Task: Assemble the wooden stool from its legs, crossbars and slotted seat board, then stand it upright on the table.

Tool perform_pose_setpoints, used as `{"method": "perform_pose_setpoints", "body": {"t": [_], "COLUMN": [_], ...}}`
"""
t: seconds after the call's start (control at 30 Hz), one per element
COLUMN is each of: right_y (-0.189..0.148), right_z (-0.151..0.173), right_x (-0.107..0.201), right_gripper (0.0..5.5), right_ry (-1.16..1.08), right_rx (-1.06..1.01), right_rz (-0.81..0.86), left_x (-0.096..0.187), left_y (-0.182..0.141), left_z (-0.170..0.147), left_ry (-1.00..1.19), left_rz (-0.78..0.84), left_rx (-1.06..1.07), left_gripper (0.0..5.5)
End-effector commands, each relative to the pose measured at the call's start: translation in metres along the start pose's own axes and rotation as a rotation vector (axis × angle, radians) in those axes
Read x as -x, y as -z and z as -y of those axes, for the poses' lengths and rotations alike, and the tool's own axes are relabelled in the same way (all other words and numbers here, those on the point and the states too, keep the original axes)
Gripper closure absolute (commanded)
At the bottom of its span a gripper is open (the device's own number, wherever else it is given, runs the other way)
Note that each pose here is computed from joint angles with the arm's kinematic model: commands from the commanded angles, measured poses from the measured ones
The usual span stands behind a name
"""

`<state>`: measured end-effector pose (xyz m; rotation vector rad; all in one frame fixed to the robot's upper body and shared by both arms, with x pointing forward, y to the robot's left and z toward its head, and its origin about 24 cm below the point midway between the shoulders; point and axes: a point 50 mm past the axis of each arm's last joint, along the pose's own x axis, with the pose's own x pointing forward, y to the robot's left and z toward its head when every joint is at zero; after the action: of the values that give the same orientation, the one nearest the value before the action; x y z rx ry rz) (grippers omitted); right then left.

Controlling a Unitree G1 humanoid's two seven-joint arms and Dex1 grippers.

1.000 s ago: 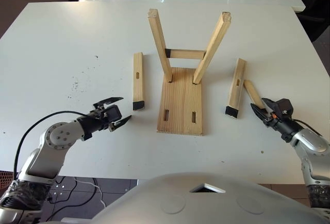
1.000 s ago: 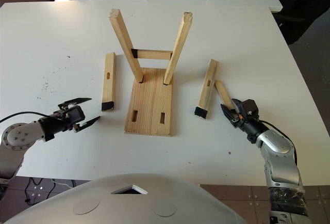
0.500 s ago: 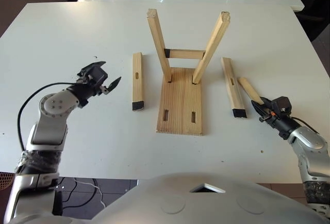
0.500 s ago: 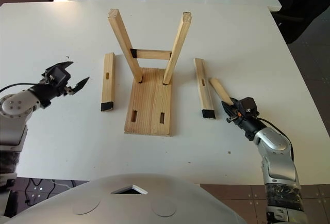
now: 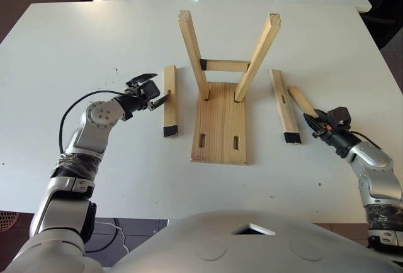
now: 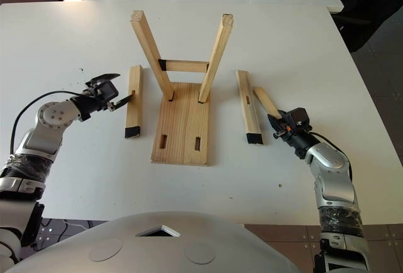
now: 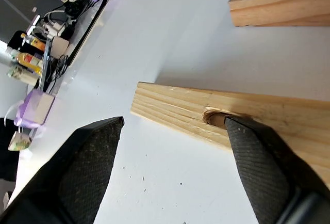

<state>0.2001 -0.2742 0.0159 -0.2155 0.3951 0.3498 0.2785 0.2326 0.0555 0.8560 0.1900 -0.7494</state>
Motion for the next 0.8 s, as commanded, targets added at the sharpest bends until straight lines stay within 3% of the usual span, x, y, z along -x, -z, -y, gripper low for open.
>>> {"method": "perform_pose_setpoints", "body": {"t": [0.03, 0.33, 0.5, 0.7, 0.8], "right_y": [0.010, 0.007, -0.015, -0.067, -0.113], "right_z": [-0.005, 0.001, 0.034, 0.062, 0.053], "right_x": [0.005, 0.019, 0.028, 0.022, 0.028], "right_gripper": [4.18, 4.18, 4.18, 4.18, 4.18], "right_ry": [-0.003, -0.004, 0.058, 0.132, -0.002], "right_rx": [-0.024, -0.014, 0.048, 0.047, -0.003], "right_rz": [-0.044, -0.036, 0.011, 0.224, 0.468], "left_x": [0.015, 0.042, 0.050, 0.065, 0.079], "left_y": [0.017, 0.001, -0.013, -0.035, -0.056], "left_z": [0.036, 0.041, 0.030, -0.004, -0.025], "left_ry": [0.266, 0.382, 0.281, 0.037, -0.036], "left_rz": [-0.088, 0.020, 0.119, 0.239, 0.348], "left_rx": [-0.066, -0.085, 0.036, 0.180, 0.282], "left_gripper": [1.83, 1.83, 1.83, 1.83, 1.83]}}
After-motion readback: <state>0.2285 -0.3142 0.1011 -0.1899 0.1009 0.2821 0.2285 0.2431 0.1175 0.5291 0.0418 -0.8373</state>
